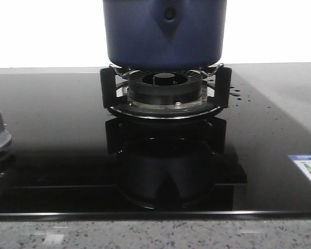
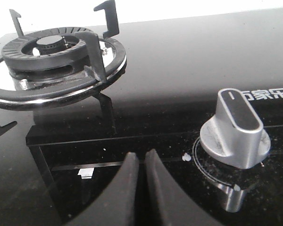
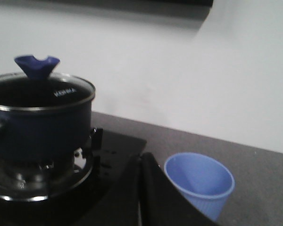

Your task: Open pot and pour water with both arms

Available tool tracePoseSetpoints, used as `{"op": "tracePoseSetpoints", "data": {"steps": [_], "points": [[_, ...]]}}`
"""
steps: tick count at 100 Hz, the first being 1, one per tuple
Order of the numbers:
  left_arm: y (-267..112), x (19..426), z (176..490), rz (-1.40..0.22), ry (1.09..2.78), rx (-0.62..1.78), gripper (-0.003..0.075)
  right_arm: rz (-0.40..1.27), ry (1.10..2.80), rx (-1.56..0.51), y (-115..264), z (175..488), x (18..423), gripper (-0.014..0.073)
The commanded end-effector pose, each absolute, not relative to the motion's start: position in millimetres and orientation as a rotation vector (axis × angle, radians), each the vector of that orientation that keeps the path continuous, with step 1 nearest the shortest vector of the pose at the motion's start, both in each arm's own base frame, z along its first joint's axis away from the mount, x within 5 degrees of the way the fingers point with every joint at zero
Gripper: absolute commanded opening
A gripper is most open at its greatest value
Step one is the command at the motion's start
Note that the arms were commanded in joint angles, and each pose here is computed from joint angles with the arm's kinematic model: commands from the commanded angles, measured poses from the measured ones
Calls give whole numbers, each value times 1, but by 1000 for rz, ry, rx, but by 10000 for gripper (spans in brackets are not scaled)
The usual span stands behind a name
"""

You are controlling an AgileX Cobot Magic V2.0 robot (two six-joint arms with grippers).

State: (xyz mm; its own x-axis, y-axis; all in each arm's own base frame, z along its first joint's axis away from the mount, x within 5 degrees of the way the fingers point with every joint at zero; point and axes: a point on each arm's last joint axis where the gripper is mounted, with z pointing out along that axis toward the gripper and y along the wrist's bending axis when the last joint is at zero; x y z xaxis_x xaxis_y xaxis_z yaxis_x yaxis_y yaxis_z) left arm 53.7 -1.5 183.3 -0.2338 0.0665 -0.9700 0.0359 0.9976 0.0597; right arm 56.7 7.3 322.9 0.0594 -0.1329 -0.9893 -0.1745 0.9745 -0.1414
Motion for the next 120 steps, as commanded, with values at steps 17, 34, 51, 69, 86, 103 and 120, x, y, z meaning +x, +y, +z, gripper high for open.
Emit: {"op": "tracePoseSetpoints", "data": {"steps": [17, 34, 51, 69, 86, 103, 120], "points": [[-1, 54, 173, 18, 1781, 57, -20, -105, 1618, -177, 2, 271, 72, -71], [-1, 54, 173, 18, 1780, 57, -20, -76, 1654, -20, -3, 213, 70, -71], [-1, 54, 173, 18, 1780, 57, -20, -58, 1773, 69, -6, 179, 58, -71], [-1, 54, 173, 18, 1780, 57, -20, -53, 1801, 98, -6, 174, 53, -71], [-1, 54, 173, 18, 1780, 57, -20, -58, 1801, 95, -7, 174, 53, -71], [-1, 54, 173, 18, 1780, 57, -20, -58, 1801, 95, -7, 174, 53, -71], [-1, 54, 173, 18, 1780, 57, -20, -58, 1801, 95, -7, 174, 53, -71]]}}
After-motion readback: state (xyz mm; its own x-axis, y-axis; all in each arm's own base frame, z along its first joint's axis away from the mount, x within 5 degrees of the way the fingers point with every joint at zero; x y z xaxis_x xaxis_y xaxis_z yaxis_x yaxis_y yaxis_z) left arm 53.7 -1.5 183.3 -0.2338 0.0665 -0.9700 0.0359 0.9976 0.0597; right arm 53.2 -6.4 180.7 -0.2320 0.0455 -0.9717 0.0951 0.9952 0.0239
